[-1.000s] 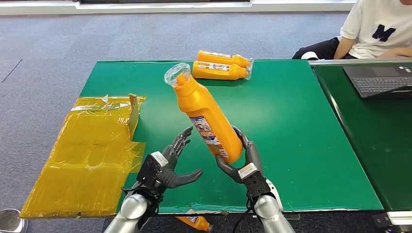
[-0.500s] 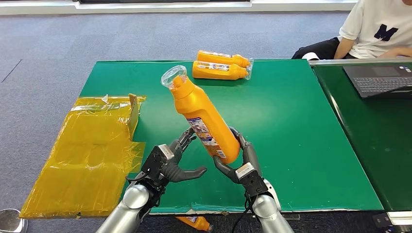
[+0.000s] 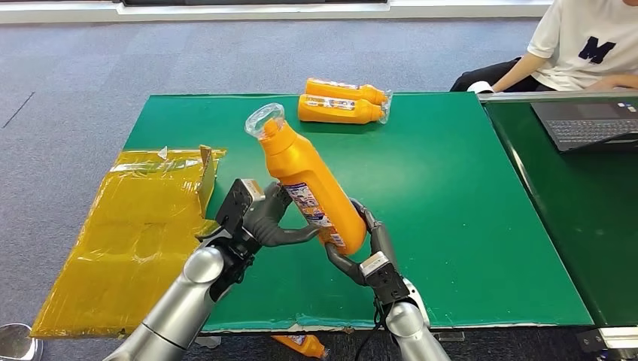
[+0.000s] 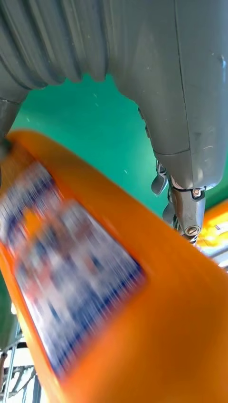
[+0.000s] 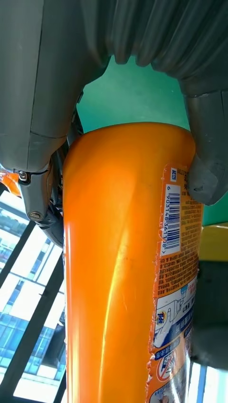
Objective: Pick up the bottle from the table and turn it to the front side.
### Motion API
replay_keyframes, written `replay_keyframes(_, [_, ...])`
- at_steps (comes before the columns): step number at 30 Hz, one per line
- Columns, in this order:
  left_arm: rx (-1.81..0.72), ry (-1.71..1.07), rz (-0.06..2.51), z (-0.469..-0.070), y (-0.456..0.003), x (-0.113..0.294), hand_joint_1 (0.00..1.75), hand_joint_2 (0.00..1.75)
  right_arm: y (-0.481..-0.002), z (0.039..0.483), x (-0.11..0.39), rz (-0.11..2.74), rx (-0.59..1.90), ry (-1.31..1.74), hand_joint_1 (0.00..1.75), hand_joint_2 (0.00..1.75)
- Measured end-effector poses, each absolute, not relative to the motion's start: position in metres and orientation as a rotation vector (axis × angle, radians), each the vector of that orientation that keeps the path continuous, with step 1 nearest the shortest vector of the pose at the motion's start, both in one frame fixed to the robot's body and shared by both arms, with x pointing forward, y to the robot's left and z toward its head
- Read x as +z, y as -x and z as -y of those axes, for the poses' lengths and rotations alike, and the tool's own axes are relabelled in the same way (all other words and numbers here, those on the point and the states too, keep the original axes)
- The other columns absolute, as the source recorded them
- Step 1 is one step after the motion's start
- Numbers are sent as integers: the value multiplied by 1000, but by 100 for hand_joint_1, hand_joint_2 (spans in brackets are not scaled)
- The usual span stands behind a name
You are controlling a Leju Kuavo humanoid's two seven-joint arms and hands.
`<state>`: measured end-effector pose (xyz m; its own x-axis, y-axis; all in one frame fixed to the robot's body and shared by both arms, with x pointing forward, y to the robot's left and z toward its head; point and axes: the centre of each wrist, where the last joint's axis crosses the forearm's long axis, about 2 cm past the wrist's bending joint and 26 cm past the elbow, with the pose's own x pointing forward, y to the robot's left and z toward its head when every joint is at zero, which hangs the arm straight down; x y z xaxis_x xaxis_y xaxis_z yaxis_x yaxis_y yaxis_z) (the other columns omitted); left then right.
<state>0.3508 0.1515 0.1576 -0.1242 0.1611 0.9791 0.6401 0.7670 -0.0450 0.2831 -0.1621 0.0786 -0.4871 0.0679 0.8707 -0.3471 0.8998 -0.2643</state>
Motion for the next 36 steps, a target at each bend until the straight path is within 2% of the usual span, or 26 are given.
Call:
replay_keyframes(8, [-485, 625, 1691, -153, -374, 182, 0, 175, -285, 157, 79, 2024, 527, -191, 175, 175])
replay_keyframes(20, [-502, 635, 1653, -152, -382, 182, 0, 175, -286, 157, 74, 2009, 525, -187, 175, 175])
replay_keyframes(29, [-560, 777, 1534, -136, -381, 175, 1, 175, -285, 156, 73, 2011, 520, -193, 175, 175])
replay_keyframes(30, [-563, 783, 1528, -134, -381, 174, 35, 175, -285, 155, 73, 2011, 520, -193, 175, 175])
replay_keyframes(33, [-576, 804, 1514, -130, -382, 174, 165, 175, -285, 155, 73, 2010, 517, -187, 175, 175])
replay_keyframes(34, [-581, 810, 1512, -128, -381, 174, 175, 175, -285, 155, 73, 2010, 516, -183, 175, 175])
replay_keyframes(36, [-590, 821, 1511, -125, -381, 175, 175, 175, -285, 154, 73, 2007, 514, -176, 175, 175])
